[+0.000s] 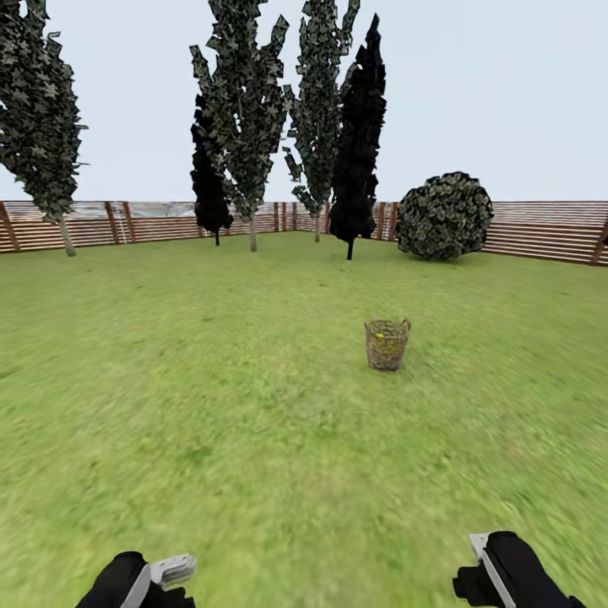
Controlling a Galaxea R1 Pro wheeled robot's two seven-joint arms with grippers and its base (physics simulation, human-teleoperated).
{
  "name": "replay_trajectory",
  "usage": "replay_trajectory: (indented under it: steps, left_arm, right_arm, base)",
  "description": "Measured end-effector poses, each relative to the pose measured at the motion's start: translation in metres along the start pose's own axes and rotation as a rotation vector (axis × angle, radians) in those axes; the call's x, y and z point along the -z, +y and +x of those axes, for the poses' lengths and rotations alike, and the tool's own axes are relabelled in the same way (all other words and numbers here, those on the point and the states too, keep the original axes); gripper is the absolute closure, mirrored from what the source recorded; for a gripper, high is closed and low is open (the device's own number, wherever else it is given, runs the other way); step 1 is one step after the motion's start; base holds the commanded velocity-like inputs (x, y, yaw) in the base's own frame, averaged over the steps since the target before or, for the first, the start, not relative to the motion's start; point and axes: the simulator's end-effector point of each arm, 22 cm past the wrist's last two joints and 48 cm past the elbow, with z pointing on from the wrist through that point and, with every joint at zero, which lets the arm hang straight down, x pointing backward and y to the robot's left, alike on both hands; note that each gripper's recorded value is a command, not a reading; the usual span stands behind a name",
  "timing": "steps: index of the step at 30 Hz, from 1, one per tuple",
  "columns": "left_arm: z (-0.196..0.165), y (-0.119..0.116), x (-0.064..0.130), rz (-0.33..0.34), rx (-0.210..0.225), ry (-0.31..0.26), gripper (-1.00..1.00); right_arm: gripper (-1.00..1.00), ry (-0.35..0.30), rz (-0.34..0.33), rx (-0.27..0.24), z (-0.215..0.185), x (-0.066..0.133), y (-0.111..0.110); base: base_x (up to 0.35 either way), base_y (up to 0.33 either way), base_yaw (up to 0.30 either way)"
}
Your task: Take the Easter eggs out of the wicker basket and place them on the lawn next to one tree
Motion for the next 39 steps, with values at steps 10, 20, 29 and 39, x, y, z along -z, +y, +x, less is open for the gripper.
replay_trajectory:
  steps: [10,20,29,39]
  left_arm:
    - [-0.023,-0.011,0.007,0.021,0.016,-0.02,-1.0]
    - [-0.019,-0.027,0.004,0.042,0.014,-0.014,-1.0]
    - [-0.018,-0.031,0.003,0.048,0.014,-0.012,-1.0]
    - [-0.018,-0.032,0.003,0.049,0.013,-0.011,-1.0]
  right_arm:
    - [-1.0,-0.005,0.009,-0.002,-0.003,-0.003,-0.002]
    - [-1.0,-0.013,0.019,-0.001,-0.005,-0.002,-0.006]
    - [-1.0,-0.015,0.025,-0.006,-0.006,-0.002,-0.011]
    - [-1.0,-0.018,0.026,-0.008,-0.007,-0.001,-0.013]
  base:
    - [0.347,0.0,0.0]
    - [0.349,0.0,0.0]
    - [0.349,0.0,0.0]
    - [0.348,0.0,-0.004]
